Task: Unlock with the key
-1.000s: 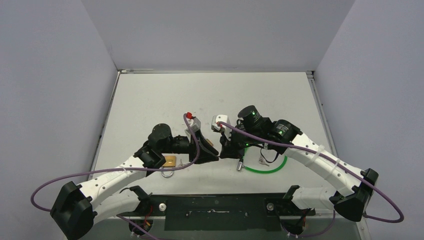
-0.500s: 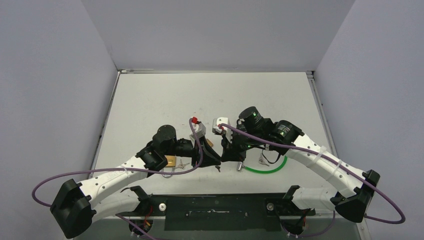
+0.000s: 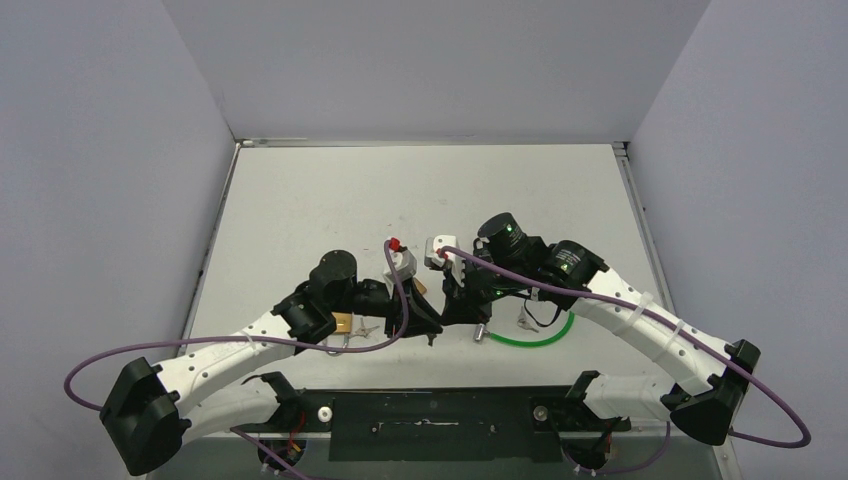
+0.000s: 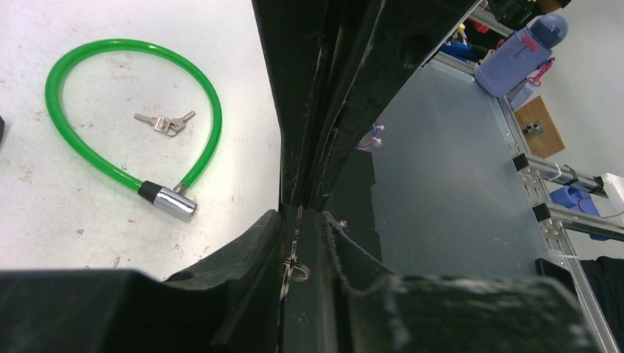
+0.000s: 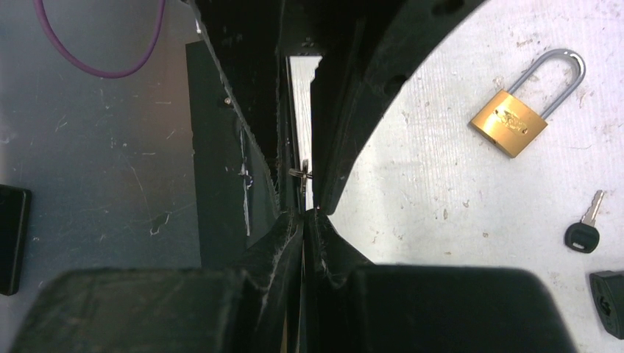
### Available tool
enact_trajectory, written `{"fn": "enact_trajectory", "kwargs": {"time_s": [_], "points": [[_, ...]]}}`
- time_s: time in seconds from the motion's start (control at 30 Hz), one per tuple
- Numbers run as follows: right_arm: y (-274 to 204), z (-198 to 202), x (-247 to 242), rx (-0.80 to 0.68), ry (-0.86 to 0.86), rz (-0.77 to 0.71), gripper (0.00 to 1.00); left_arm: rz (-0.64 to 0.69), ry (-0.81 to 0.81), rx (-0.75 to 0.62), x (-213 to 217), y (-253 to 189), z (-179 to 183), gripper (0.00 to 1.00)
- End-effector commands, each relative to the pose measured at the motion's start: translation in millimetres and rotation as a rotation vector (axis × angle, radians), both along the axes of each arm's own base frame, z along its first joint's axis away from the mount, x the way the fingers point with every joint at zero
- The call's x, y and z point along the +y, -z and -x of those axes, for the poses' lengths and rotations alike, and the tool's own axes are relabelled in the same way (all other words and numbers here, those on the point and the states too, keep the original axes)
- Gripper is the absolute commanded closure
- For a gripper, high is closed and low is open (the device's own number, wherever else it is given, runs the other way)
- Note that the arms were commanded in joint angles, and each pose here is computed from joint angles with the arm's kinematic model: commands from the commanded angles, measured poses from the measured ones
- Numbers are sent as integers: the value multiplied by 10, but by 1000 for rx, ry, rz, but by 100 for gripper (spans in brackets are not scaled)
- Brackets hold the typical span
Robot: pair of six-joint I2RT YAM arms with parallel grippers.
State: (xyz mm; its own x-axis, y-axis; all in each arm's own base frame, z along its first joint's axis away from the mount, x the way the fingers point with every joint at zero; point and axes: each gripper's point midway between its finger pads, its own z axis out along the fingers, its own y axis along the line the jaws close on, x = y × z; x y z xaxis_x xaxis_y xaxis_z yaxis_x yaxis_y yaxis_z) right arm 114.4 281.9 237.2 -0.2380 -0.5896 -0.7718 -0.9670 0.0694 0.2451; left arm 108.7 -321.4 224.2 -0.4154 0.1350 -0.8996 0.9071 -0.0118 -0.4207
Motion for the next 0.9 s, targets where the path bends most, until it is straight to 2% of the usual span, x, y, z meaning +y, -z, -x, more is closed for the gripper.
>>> {"fn": "enact_trajectory", "kwargs": {"time_s": [0.0,0.13,0.17,0.2,0.3,0.33,0.4,0.67,0.87], "points": [[-355,16,83,-79,-42,-121,100,5,27,-49,-63,-112,-2,73],[-338,19,73,-78,-41,-117,100,19,14,-69,-69,-169,-23,91],[-335,19,72,-78,-41,-117,100,27,15,-73,-72,-191,-21,92],[-324,20,71,-77,-41,-114,100,32,21,-74,-75,-207,-13,89],[-310,16,67,-78,-39,-111,100,44,20,-77,-74,-250,-11,60],[-308,15,67,-78,-39,-110,100,47,17,-82,-72,-266,-15,56],[-306,19,66,-78,-41,-109,100,50,12,-89,-63,-280,-16,55],[-269,17,69,-77,-39,-96,100,49,10,-90,-65,-295,-23,64],[-290,27,76,-77,-45,-103,100,28,4,-78,-85,-235,-53,100]]}}
